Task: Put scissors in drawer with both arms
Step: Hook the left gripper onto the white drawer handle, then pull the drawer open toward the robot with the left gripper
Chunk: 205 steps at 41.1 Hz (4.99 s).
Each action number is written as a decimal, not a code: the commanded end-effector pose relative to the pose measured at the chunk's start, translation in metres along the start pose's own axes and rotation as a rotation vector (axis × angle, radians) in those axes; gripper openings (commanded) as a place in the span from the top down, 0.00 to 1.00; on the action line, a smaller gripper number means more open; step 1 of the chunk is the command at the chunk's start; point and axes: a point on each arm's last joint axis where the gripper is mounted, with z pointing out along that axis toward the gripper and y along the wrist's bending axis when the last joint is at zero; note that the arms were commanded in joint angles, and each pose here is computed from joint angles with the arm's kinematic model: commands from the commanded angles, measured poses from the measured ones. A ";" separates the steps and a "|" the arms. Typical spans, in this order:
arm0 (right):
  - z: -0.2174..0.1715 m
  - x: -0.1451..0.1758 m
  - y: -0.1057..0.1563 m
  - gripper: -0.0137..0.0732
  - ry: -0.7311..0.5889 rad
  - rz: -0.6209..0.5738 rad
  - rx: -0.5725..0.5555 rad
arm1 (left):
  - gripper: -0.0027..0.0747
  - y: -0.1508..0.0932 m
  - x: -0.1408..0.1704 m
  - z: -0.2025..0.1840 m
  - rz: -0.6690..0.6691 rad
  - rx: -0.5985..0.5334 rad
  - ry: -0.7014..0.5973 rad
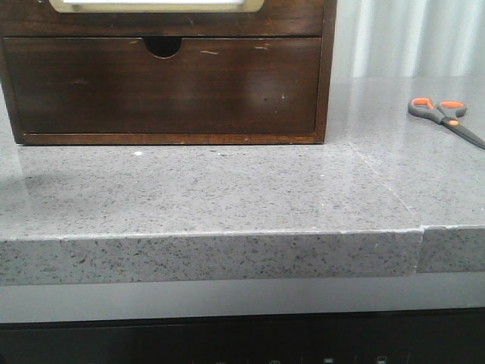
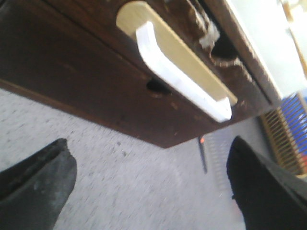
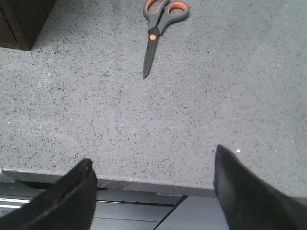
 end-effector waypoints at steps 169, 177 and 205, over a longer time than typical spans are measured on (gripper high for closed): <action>-0.004 -0.014 -0.002 0.22 -0.088 -0.019 0.013 | 0.44 -0.081 -0.005 -0.127 0.842 -0.456 0.047; -0.004 -0.014 -0.002 0.22 -0.089 -0.020 0.014 | 0.44 -0.087 -0.001 -0.123 1.003 -0.401 0.084; 0.069 -0.068 -0.007 0.22 0.223 0.111 0.039 | 0.44 -0.096 0.002 -0.121 0.976 -0.331 0.035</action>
